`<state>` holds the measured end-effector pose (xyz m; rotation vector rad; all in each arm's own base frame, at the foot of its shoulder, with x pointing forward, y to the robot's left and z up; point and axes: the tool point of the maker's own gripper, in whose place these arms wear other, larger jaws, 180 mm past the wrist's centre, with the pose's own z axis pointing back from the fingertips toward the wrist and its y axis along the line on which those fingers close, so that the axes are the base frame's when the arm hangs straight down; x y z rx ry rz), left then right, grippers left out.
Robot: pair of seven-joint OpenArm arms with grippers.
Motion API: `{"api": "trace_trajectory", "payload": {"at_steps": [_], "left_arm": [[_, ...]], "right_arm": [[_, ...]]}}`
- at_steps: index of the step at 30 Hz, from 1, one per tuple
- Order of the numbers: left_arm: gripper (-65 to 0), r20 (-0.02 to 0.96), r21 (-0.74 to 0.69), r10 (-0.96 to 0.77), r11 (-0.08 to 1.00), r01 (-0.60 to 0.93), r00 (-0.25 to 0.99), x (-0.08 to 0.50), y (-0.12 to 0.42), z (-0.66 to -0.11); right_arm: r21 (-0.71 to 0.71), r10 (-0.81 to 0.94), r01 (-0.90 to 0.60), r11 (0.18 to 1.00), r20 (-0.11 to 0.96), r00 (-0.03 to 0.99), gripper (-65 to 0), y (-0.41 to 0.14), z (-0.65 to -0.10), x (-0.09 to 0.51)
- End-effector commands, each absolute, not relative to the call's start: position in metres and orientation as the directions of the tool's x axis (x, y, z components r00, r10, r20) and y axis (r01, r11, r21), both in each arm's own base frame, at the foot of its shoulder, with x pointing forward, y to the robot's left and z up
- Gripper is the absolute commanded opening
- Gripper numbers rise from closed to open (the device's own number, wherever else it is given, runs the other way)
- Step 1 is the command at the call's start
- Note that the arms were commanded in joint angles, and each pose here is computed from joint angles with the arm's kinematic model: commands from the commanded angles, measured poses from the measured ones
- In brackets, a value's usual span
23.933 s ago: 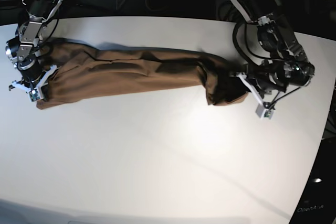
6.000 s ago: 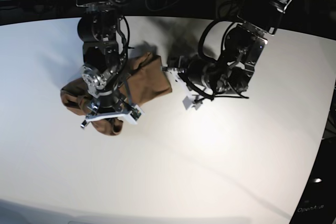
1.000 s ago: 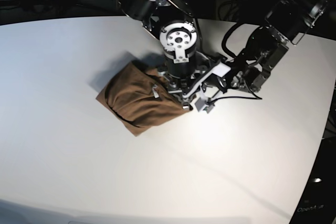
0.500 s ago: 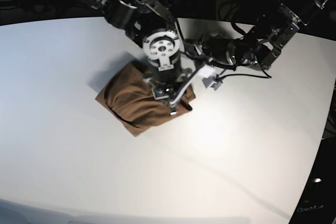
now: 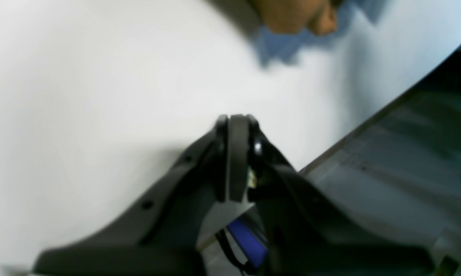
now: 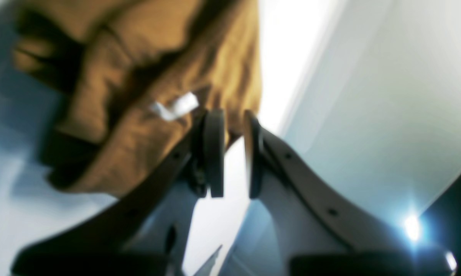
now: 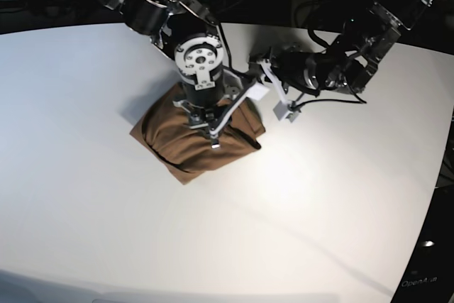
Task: Fold the T-shirt properly
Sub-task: 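Release the bundle and lift both grippers away from it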
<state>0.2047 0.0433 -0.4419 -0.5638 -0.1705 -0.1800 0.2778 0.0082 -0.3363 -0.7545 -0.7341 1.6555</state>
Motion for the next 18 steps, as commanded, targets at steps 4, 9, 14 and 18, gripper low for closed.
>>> {"api": "trace_trajectory", "payload": {"at_steps": [4,9,14,18], "left_arm": [[-63.2,0.221,-0.478,-0.087,0.859,0.185,0.971,0.210,0.064,-0.442],[-63.2,0.204,-0.463,-0.083,0.870,0.171,0.975,0.203,0.075,-0.446],[-63.2,0.189,-0.462,-0.086,0.871,0.166,0.978,0.196,0.077,-0.450],[-63.2,0.186,-0.469,-0.083,0.868,0.163,0.979,0.195,0.073,-0.450]], "right_arm": [[-0.824,0.977,-0.528,-0.205,-0.140,-0.161,-58.8,-0.005,-0.321,0.292],[-0.839,0.965,-0.476,-0.262,-0.220,-0.142,-64.9,-0.029,-0.310,0.314],[-0.865,0.975,-0.457,-0.206,-0.219,-0.025,-64.9,-0.070,-0.292,0.340],[-0.887,0.990,-0.448,-0.110,-0.139,0.033,-64.9,-0.092,-0.281,0.357]]}}
